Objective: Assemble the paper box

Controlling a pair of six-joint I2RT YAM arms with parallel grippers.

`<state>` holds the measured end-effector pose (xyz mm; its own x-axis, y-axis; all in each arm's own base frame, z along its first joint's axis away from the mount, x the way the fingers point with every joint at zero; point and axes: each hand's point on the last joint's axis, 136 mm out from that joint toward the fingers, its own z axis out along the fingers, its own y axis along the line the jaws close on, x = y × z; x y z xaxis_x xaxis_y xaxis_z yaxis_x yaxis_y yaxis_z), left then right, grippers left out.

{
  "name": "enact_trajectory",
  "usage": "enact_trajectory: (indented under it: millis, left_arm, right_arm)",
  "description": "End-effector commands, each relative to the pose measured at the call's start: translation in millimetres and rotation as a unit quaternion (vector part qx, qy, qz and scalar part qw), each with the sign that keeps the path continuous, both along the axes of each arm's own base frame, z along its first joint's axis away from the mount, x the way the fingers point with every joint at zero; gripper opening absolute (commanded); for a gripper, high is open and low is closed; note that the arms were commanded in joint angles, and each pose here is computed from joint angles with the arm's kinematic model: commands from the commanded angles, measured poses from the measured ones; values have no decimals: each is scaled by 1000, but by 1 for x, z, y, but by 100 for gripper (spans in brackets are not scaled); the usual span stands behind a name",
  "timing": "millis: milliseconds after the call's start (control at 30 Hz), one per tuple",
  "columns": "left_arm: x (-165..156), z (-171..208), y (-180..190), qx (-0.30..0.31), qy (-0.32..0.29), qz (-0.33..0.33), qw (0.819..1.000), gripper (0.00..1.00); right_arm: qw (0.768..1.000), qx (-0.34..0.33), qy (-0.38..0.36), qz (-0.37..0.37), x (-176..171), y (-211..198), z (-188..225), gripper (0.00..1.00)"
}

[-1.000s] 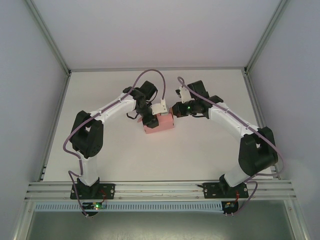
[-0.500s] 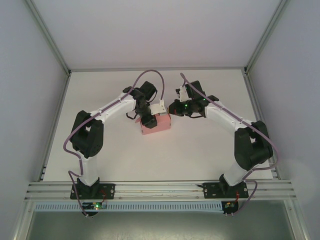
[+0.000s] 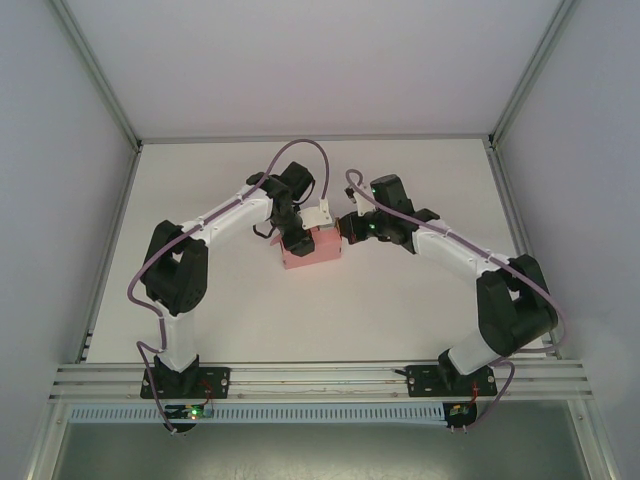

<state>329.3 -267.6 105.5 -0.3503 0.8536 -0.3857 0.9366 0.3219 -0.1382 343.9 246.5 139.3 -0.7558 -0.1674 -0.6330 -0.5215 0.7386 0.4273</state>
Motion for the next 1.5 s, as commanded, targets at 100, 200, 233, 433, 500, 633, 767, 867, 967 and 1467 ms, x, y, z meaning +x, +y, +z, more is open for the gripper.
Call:
enact_trajectory:
  millis: [100, 200, 233, 433, 500, 633, 767, 867, 967, 1467]
  left_arm:
    - [0, -17, -19, -18, 10, -31, 999, 39]
    - [0, -16, -20, -20, 9, -30, 999, 39]
    - [0, -16, -20, -21, 10, -29, 999, 39]
    - [2, -7, -25, -36, 6, -21, 999, 43]
    - [3, -2, -26, -43, 0, -18, 999, 45]
    - [7, 10, -28, -54, -17, -9, 998, 48]
    - [14, 13, -26, -51, -34, 3, 998, 49]
    - [14, 12, -26, -50, -31, 4, 998, 49]
    - [17, 14, -26, -48, -35, 11, 998, 51]
    - [25, 52, -22, -65, -74, 57, 994, 86]
  right_arm:
    - [996, -12, 19, 85, -42, 20, -27, 0]
    - [996, -19, 9, 91, -47, 18, -41, 0]
    - [995, -22, 7, 97, -50, 18, -48, 0]
    - [993, -70, -44, 89, -53, 17, -67, 0]
    - [993, -81, -52, 65, -47, 12, -64, 0]
    - [991, -90, -83, 47, -44, 9, -57, 0]
    - [988, -99, -102, 59, -53, 8, -64, 0]
    - [988, -118, -89, 46, -54, 0, -80, 0]
    - [989, -122, -79, 29, -50, -1, -82, 0]
    - [988, -119, -55, -79, -28, -7, -39, 0]
